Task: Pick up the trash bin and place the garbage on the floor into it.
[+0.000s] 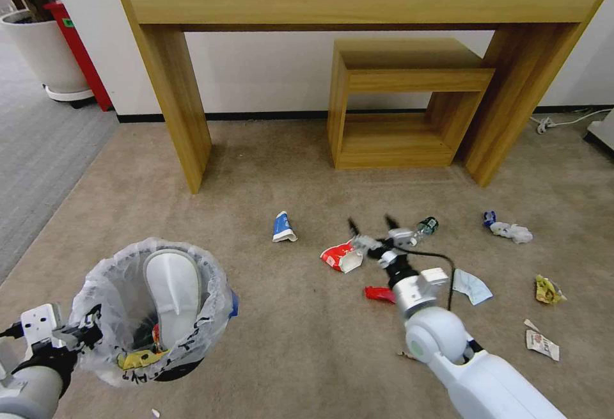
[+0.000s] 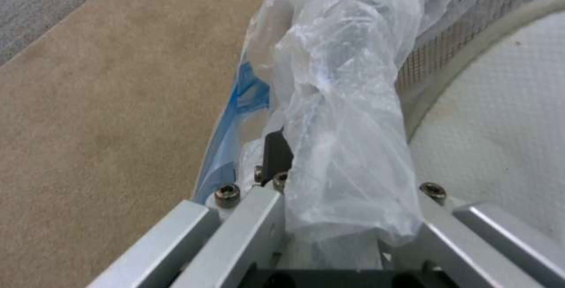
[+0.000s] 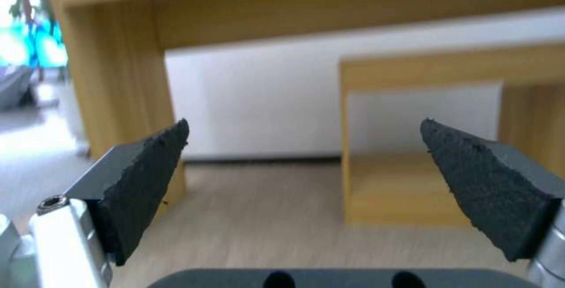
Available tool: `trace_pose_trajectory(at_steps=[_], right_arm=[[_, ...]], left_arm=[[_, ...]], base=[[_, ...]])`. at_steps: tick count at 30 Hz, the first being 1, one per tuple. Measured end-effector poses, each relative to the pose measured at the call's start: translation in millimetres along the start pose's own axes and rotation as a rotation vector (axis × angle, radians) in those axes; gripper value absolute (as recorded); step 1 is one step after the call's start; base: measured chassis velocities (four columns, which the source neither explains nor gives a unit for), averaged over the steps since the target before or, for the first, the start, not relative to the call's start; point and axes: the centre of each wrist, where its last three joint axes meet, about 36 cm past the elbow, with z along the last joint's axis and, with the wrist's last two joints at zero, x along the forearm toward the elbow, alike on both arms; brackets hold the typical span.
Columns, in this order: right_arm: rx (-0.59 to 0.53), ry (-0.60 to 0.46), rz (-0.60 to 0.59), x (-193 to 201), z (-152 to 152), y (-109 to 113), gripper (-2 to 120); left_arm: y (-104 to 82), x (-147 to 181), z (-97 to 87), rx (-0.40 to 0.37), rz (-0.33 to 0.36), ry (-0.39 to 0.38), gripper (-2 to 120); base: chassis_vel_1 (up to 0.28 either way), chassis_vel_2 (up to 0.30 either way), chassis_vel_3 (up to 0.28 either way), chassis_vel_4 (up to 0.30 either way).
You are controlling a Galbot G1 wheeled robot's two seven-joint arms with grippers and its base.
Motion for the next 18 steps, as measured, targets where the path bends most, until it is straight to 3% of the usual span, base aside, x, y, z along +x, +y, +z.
trace_pose_trajectory(at_steps=[4, 7, 12, 18], right_arm=[[0.017, -0.092, 0.021, 24, -36, -5, 100], [0.089, -0.161, 0.057, 43, -66, -4, 100], [0.198, -0.204, 0.116, 62, -81, 0, 100], [0.212, -0.177, 0.193, 81, -76, 2, 100]], left_arm=[[0.6, 2, 2.9, 0.002, -0.008, -0.011, 2], [0.2, 5, 0.8, 0.007, -0.01, -0.028, 2], [0.3, 8, 5.0, 0.011, -0.022, -0.047, 2], [-0.1, 9, 9.4, 0.003, -0.018, -0.071, 2]], base=[[0.0, 0.0, 0.0, 0.0], [0.0, 0.0, 0.0, 0.0], [0.0, 0.0, 0.0, 0.0], [0.0, 0.0, 0.0, 0.0]])
